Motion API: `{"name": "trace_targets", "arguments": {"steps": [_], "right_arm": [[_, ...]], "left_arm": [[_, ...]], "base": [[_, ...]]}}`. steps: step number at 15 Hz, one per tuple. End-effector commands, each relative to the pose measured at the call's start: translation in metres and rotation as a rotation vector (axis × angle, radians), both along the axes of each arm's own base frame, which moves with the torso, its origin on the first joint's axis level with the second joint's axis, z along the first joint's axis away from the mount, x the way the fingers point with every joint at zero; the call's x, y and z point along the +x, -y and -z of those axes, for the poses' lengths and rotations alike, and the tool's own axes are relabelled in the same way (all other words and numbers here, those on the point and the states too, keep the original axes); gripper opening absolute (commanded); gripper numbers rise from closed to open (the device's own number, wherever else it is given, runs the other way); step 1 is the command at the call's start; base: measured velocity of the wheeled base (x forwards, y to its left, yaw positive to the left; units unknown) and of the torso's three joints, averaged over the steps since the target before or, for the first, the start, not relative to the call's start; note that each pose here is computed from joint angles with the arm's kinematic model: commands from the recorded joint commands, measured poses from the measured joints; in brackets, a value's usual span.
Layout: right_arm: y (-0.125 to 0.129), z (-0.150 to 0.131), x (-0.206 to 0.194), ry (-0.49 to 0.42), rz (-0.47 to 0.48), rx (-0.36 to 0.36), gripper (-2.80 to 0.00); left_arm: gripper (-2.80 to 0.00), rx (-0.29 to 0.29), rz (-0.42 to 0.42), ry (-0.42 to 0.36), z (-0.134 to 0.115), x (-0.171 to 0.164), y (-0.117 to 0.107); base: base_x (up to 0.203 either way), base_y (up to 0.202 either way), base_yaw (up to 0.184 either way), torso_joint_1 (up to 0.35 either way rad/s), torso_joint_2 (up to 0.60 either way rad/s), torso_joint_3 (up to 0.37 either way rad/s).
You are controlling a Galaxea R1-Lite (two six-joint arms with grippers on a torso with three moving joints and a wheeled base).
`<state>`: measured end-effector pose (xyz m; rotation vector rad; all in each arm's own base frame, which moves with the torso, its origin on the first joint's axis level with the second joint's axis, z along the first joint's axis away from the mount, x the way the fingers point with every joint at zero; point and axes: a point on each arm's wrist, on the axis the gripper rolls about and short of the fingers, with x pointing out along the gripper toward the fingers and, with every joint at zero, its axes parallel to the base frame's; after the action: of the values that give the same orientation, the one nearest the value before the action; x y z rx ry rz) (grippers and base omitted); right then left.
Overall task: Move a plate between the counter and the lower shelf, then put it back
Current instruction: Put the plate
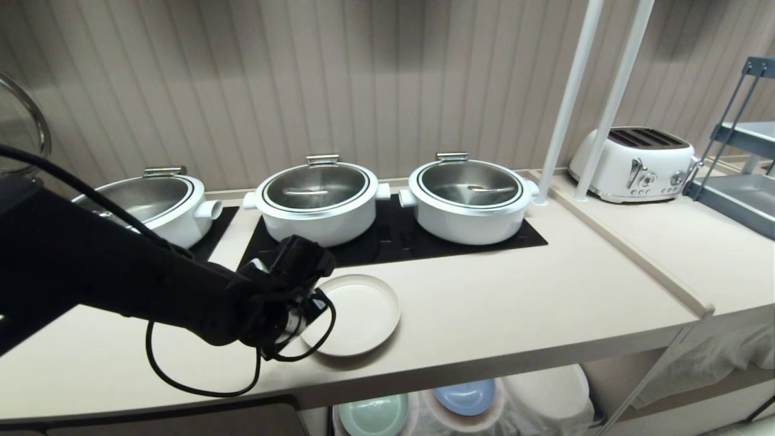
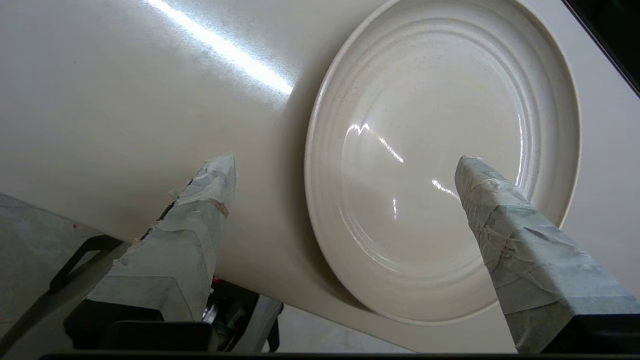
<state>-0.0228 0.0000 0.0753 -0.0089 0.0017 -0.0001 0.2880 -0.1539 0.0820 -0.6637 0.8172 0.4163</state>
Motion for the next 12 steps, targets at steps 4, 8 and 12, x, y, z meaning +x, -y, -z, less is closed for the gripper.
{"name": "trace_targets", "arguments": {"steps": [4,8,12], "right_arm": [[0.0,0.0,0.0,0.0,0.0,0.0,-2.8],[0.0,0.0,0.0,0.0,0.0,0.0,-2.8],[0.0,0.0,0.0,0.0,0.0,0.0,-2.8]], "left_arm": [[0.0,0.001,-0.022,0.046,-0.026,-0.015,-0.009],[0.0,0.028,-0.035,0.051,-0.028,-0.028,-0.016],[-2.8,0.04,-0.042,0.072,-0.034,-0.038,-0.02]], "base": [[0.0,0.0,0.0,0.0,0.0,0.0],[0.0,0.0,0.0,0.0,0.0,0.0],[0.0,0.0,0.0,0.0,0.0,0.0]]}}
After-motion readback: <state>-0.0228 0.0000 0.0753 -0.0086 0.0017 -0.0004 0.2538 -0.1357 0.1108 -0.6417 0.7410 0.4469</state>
